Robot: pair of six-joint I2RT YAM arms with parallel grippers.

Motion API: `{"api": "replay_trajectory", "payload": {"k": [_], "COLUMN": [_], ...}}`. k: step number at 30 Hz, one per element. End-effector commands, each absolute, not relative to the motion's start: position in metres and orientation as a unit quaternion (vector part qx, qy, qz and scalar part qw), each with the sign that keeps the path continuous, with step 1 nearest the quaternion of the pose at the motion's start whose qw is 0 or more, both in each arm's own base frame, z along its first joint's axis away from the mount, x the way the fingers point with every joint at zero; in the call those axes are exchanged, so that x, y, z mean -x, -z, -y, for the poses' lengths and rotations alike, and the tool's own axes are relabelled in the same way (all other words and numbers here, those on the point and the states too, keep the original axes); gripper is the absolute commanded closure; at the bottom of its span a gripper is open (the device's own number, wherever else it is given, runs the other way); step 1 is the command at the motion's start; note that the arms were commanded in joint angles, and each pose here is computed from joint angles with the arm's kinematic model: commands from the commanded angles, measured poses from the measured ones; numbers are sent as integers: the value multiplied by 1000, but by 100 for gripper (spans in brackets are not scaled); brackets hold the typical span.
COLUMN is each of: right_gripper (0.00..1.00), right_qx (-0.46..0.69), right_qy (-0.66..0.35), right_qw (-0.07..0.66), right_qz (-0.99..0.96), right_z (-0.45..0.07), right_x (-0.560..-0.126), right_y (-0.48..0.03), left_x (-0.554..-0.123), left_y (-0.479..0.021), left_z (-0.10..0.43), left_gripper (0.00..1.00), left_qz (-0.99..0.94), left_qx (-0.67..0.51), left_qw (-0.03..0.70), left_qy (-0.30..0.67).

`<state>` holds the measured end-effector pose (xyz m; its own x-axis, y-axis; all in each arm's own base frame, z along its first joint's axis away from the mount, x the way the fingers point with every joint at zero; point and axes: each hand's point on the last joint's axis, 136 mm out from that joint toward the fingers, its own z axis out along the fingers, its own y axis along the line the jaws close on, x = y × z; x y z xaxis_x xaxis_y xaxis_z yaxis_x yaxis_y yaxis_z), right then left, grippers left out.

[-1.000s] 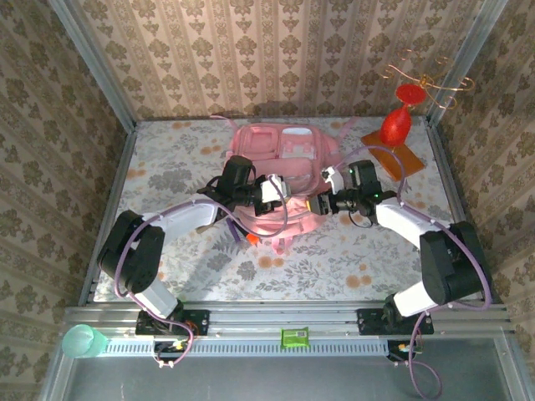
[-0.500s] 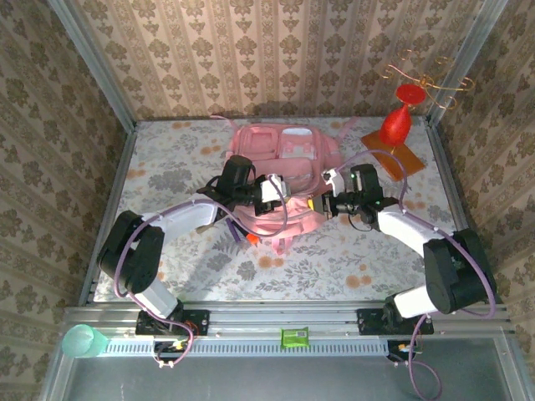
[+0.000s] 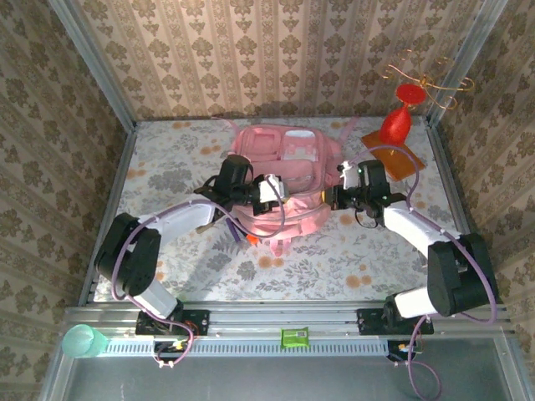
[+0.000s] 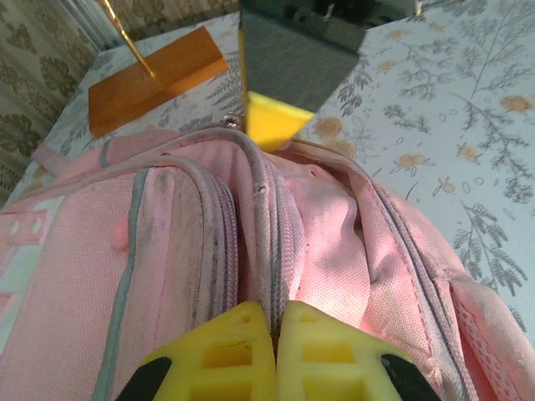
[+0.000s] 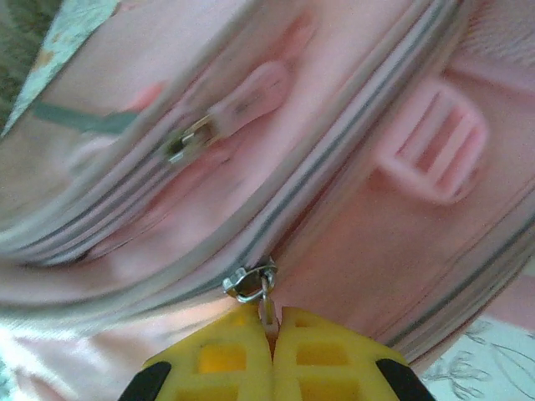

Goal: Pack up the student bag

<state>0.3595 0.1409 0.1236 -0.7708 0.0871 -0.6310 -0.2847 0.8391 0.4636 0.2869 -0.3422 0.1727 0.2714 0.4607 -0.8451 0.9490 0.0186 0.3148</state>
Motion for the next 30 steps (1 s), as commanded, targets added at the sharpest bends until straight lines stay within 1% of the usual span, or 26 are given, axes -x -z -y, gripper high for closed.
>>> {"api": "replay_trajectory", "payload": {"k": [1,7,13,20,23,26,28,30], "right_gripper": [100,100,100,100,100,100,100,100], "right_qx": [-75,-96,-125,-144,-134,-132,-126,-113], "right_qy": [-148,-122,-82,-93,-102,-99,-106,-141], "right_qw": [317,320,322,304,306,324,337,354], "right_qz": [-934,-934,-935,-937,-937,-932,-927,-918], "right_z": [-67,-53,-30,-15,-18,-15,-17,-30], "right_x": [-367,-395,-421,-439,-439,-433,-427,-419], "right_y": [-101,-108,-104,-91,-94,-107,-118,-132], "left_x": [-286,-276,-262,-254,-262,-273,-287,-309], "left_y": [-207,-209,-214,-224,-224,-226,-227,-227], "left_z": [328,331,334,323,320,317,318,318], "left_gripper": [100,100,100,100,100,100,100,100], "left_qz": [-512,-490,-467,-455,-465,-475,-489,-514], "left_qx": [-647,-657,-669,-662,-657,-650,-643,-633], "left_qw": [500,489,473,476,484,491,500,508], "left_qy": [265,299,332,357,344,332,313,278]}}
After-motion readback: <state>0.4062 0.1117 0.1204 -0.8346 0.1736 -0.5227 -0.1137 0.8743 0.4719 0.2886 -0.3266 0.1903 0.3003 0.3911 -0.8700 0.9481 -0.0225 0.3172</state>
